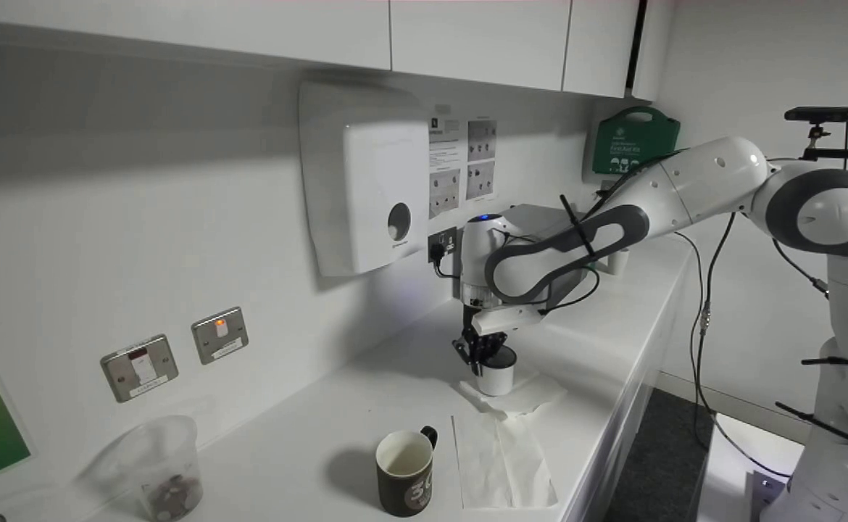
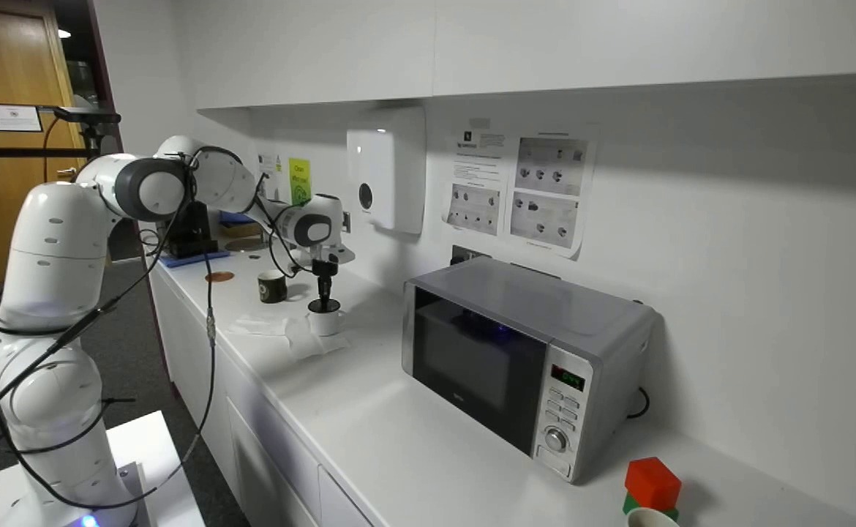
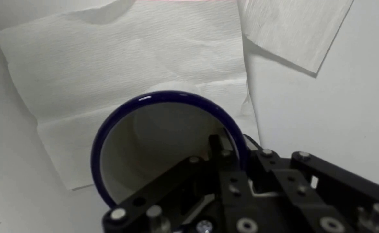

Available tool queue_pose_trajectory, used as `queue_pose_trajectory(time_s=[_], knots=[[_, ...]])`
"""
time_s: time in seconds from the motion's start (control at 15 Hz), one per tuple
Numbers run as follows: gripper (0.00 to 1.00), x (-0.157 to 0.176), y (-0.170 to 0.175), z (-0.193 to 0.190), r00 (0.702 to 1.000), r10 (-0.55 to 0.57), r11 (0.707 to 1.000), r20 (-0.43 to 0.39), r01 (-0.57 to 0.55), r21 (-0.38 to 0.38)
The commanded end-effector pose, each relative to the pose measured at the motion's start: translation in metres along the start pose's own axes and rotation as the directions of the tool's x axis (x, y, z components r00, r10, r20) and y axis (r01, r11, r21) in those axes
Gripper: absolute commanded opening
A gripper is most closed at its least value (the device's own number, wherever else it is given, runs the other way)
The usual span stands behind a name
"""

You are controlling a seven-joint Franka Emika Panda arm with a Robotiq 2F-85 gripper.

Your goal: Take the two cups off the paper towels, the stack the paper towels on the counter

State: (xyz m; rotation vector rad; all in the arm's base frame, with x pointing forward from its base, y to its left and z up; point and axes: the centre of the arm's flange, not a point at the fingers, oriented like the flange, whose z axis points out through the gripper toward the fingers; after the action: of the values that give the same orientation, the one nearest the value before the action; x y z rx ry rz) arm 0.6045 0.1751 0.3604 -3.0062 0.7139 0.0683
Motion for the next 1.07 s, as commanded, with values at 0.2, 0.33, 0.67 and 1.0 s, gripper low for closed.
queue_pose_trajectory(time_s=[0.2, 0.33, 0.67, 1.0], knots=[[0.02, -0.037, -0.004, -0.052, 0.997, 0.03, 0.998, -0.065, -0.027, 0.052], [0.02, -0.042, -0.014, -0.062, 0.997, 0.017, 0.998, -0.08, -0.012, 0.061], [0.02, -0.052, -0.048, -0.071, 0.979, -0.167, 0.986, -0.117, 0.168, 0.001], [0.02, -0.061, -0.079, -0.068, 0.91, -0.395, 0.917, -0.126, 0.384, -0.103]])
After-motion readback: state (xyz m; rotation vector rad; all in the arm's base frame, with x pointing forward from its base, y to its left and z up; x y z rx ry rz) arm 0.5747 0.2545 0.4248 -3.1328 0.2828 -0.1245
